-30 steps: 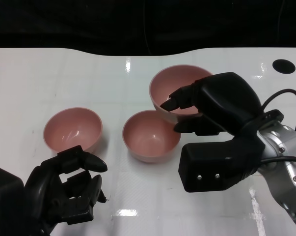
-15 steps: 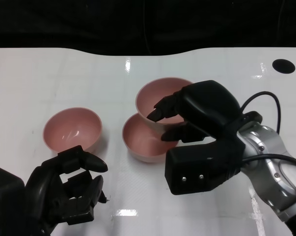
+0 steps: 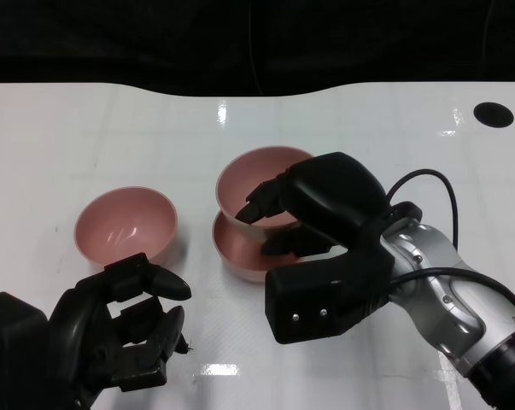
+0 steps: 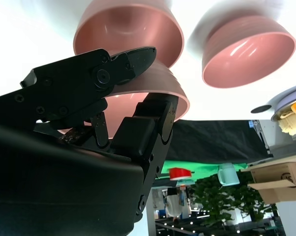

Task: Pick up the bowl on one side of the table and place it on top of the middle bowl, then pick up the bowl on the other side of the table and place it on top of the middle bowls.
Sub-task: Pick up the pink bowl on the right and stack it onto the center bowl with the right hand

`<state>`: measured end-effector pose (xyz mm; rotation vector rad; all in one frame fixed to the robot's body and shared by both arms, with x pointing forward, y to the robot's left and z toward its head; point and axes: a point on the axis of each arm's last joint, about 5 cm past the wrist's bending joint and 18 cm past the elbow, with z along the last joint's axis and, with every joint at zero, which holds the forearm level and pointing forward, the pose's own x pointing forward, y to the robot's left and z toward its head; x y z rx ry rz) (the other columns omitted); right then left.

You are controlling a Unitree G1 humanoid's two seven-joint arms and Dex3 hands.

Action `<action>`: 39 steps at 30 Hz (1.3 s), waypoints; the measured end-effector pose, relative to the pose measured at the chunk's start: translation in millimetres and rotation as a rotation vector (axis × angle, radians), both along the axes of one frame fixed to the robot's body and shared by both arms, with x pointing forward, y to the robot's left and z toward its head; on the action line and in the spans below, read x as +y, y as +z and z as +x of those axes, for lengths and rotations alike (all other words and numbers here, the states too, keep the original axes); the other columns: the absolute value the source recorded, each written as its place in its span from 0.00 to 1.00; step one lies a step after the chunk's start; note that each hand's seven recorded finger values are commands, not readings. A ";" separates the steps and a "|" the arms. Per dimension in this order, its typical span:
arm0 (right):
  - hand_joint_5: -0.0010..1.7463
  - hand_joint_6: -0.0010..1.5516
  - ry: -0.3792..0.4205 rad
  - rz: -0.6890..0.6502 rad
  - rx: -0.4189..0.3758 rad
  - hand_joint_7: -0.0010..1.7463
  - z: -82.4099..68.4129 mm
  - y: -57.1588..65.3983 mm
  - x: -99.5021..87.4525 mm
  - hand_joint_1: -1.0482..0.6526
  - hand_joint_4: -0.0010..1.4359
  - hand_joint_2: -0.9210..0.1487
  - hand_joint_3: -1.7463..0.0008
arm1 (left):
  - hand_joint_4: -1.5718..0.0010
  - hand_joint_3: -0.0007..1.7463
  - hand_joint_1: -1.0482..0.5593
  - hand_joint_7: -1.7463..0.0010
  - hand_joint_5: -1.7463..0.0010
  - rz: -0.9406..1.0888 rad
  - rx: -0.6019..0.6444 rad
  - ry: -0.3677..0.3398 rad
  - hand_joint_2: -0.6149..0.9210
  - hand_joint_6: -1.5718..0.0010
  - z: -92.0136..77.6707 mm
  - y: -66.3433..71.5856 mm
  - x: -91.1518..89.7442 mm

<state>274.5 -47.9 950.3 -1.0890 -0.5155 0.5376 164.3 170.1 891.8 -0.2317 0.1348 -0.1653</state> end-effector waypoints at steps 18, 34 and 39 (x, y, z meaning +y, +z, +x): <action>0.93 0.74 -0.005 0.004 0.018 0.00 1.6 -14.5 6.8 0.43 0.55 0.02 1.00 | 0.49 0.77 0.54 0.30 0.07 0.013 -0.004 0.002 0.61 0.47 -1.2 0.6 -0.6; 0.90 0.76 0.031 0.018 0.019 0.00 -1.1 -24.7 13.0 0.43 0.56 0.03 1.00 | 0.48 0.75 0.52 0.30 0.07 0.015 -0.010 0.001 0.60 0.46 -1.3 1.0 -1.0; 0.87 0.76 0.037 0.022 0.019 0.01 -1.9 -24.9 15.3 0.42 0.57 0.03 1.00 | 0.49 0.75 0.53 0.29 0.08 0.015 -0.010 0.002 0.61 0.46 -1.4 1.0 -1.0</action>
